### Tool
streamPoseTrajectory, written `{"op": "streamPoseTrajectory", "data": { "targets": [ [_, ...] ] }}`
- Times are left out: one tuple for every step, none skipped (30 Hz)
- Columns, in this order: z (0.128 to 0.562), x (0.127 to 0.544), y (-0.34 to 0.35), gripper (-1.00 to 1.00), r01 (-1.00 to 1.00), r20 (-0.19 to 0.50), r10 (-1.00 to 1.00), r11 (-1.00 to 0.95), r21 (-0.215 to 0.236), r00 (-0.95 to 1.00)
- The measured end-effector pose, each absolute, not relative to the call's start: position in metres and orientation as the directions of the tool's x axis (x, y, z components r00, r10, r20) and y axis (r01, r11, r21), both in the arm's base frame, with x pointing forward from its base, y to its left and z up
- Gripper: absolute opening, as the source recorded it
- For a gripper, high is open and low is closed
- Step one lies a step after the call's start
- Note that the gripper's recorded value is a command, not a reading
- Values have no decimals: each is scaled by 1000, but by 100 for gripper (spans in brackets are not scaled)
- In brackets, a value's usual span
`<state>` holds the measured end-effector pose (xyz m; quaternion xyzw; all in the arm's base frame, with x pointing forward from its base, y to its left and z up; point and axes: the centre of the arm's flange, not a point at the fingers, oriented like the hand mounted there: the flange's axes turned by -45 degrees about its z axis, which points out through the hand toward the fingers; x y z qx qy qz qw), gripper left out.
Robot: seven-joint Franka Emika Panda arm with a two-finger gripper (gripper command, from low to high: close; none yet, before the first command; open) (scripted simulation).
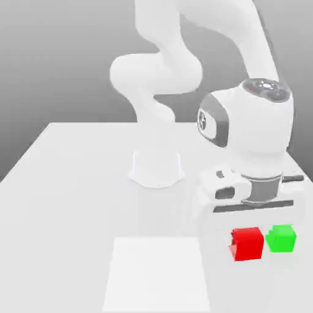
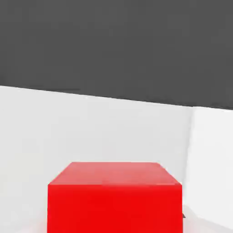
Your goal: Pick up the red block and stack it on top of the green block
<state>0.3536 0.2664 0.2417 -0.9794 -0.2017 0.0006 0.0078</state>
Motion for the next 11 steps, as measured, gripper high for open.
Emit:
{"op": "streamPoseTrajectory", "data": {
  "targets": [
    [245, 322, 293, -100, 481, 2, 481, -877, -10, 877],
    [242, 300, 311, -100, 539, 2, 539, -842, -5, 842],
    [235, 301, 308, -100, 536, 2, 536, -844, -2, 844],
    [227, 310, 298, -100, 508, 3, 508, -861, 0, 861],
    [217, 312, 296, -100, 502, 3, 502, -865, 1, 865],
    [206, 312, 295, -100, 501, 3, 501, -865, 1, 865],
    [195, 312, 295, -100, 502, 3, 502, -865, 1, 865],
    [186, 311, 294, 100, 502, 2, 502, -865, 0, 865],
    [186, 311, 294, 100, 502, 2, 502, -865, 0, 865],
    [186, 311, 294, 100, 502, 2, 502, -865, 0, 865],
    [186, 311, 294, 100, 502, 2, 502, -865, 0, 865]
  ]
}}
